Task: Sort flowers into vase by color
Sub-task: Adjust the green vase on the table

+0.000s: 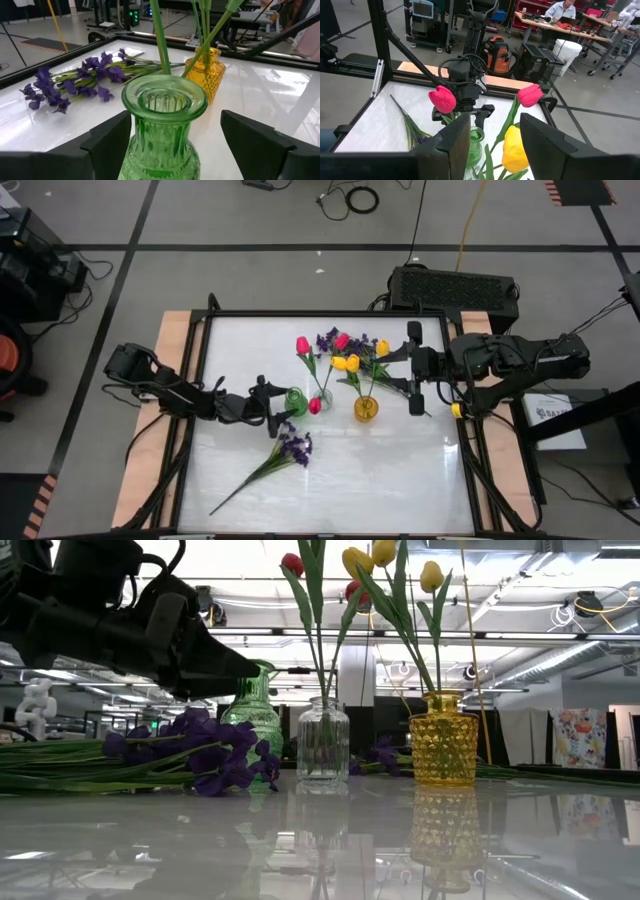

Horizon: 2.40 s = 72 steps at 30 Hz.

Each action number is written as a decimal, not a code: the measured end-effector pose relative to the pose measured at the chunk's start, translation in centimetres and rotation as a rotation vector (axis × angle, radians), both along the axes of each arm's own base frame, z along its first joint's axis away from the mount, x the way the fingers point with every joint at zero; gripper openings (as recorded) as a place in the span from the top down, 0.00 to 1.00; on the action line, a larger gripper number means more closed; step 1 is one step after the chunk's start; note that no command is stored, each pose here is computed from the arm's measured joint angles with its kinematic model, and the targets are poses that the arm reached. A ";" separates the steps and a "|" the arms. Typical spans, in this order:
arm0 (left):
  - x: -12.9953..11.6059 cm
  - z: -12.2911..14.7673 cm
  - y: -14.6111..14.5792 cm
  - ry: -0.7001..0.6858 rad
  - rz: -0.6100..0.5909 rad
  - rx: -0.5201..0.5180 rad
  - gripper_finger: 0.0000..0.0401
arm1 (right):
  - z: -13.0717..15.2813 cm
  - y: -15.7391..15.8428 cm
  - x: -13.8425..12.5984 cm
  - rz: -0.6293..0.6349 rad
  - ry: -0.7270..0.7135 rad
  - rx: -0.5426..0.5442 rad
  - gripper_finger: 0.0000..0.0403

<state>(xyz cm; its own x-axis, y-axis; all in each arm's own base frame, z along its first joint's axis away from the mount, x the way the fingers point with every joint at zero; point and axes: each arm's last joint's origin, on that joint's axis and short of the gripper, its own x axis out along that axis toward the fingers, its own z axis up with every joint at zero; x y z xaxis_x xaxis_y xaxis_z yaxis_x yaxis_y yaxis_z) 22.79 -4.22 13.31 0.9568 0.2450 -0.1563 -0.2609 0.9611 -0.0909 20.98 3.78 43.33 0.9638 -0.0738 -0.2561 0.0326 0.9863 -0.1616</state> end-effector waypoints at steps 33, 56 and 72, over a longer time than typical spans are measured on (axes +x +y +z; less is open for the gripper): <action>0.3 -0.1 1.5 0.013 0.022 0.048 0.36 | 0.0 0.0 0.0 0.001 0.000 -0.004 0.59; 0.3 -0.2 1.5 0.020 0.018 0.052 0.55 | 0.0 0.0 0.0 0.000 0.000 -0.001 0.59; -2.0 0.1 1.8 0.024 0.015 0.042 0.55 | 0.0 0.0 0.0 -0.001 0.000 0.001 0.59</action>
